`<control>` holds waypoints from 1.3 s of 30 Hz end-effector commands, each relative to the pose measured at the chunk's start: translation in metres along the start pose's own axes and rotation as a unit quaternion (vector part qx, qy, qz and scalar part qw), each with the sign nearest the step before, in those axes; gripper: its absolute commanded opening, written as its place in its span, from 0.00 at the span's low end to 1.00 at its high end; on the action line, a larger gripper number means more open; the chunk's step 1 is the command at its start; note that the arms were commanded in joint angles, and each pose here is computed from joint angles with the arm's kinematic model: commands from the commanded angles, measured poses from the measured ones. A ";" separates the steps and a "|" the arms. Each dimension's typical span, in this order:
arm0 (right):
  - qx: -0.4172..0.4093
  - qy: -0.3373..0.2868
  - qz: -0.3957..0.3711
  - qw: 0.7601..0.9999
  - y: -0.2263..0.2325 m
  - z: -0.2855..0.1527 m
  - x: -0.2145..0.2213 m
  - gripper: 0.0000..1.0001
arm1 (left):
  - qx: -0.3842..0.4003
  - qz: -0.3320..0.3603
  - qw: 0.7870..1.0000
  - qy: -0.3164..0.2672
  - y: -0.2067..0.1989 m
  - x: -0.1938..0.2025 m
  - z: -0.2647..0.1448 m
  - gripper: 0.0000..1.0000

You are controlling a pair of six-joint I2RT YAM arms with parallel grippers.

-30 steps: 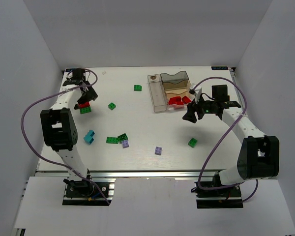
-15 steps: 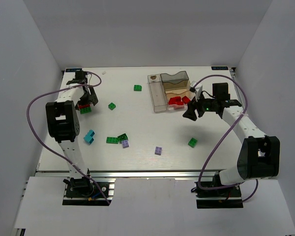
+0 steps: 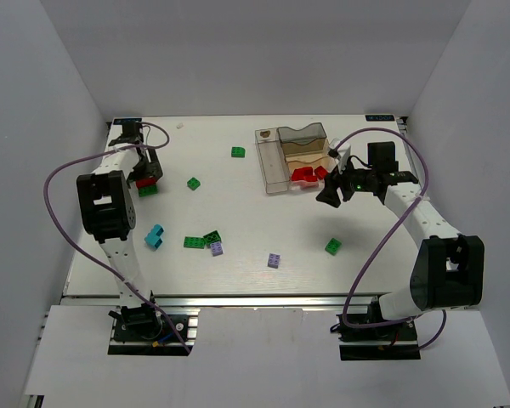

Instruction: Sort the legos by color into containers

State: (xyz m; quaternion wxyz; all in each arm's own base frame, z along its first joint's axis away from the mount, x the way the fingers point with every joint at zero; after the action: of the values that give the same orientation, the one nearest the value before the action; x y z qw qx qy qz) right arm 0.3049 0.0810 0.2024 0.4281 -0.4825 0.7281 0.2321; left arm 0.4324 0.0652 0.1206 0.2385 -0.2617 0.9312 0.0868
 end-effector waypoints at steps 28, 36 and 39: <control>0.014 -0.010 -0.012 1.000 -0.013 -0.004 -0.018 0.67 | 0.082 -0.037 0.994 -0.064 -0.013 -0.011 -0.031 0.42; 0.033 -0.013 0.011 0.999 -0.009 -0.008 -0.017 0.58 | 0.359 -0.035 0.928 -0.088 -0.057 -0.009 -0.134 0.24; 0.063 -0.029 0.009 0.998 -0.014 -0.011 -0.023 0.49 | 0.421 -0.031 0.903 -0.081 -0.079 0.006 -0.158 0.23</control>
State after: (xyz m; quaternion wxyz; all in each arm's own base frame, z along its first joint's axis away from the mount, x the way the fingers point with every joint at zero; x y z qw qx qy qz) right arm 0.3140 0.0807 0.2086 0.4340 -0.4604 0.7412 0.2244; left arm 0.4142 -0.0084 0.2185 0.3817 -0.2089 0.8820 -0.1812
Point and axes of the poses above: each gripper's point midway between its finger pads, its own z axis out along the fingers, its own y axis along the line the jaws close on, x = y × z, the point moved 9 cm from there along -z, back along the fingers, and after that the axes turned 11 degrees about -z, right-handed, at the moved point
